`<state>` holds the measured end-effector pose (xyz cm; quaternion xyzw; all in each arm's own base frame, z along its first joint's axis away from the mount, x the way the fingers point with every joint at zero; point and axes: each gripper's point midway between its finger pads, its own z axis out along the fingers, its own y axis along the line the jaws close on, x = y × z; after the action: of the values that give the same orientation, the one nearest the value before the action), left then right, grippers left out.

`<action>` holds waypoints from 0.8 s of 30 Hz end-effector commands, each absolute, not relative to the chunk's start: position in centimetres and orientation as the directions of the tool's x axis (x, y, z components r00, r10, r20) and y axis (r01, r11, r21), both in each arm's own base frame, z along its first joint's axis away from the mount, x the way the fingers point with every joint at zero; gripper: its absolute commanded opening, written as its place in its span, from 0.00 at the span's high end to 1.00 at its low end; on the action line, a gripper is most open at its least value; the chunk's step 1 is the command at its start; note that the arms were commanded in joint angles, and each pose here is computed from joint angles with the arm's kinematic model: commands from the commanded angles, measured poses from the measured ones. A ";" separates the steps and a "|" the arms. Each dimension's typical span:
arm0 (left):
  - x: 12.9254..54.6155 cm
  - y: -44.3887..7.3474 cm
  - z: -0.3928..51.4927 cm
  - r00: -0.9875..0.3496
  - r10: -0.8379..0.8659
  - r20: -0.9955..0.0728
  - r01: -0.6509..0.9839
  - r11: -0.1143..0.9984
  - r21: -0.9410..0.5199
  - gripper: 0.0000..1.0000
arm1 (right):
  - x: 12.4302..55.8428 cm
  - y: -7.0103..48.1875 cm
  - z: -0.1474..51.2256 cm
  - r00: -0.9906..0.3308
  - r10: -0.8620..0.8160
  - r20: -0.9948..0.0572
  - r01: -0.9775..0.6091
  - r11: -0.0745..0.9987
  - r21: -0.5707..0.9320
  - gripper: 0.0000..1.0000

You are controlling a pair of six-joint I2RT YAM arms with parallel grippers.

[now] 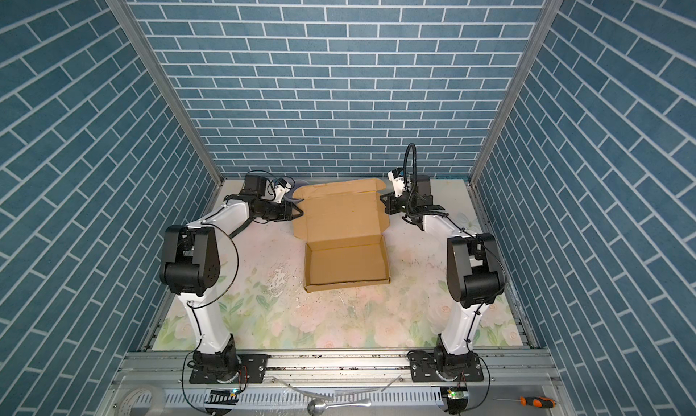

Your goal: Fold the paper box

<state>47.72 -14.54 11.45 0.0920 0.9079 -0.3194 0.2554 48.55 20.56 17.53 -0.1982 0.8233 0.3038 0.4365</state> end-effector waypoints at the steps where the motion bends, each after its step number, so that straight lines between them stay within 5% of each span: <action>1: 47.9 -15.5 12.3 -0.843 0.018 -0.537 0.357 0.766 -0.535 0.67 | 48.0 20.5 18.4 -0.490 -0.091 -0.867 -0.615 0.741 0.270 1.00; 6: 47.2 -16.2 12.8 -0.836 0.019 -0.548 0.365 0.764 -0.532 0.86 | 47.8 20.6 18.6 -0.478 -0.082 -0.874 -0.574 0.783 0.241 1.00; 15: 45.8 -17.6 15.1 -0.777 0.039 -0.629 0.407 0.793 -0.453 1.00 | 47.5 19.1 20.7 -0.383 0.030 -0.923 -0.443 0.871 0.213 1.00; 24: 44.0 -17.9 18.1 -0.624 -0.024 -0.781 0.431 0.824 -0.369 1.00 | 45.0 19.4 23.5 -0.240 0.118 -0.964 -0.390 0.897 0.208 1.00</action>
<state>43.68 -17.87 16.43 0.1224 0.8804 -0.2786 0.3637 45.37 19.27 19.56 -0.1168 0.8063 0.2019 0.5435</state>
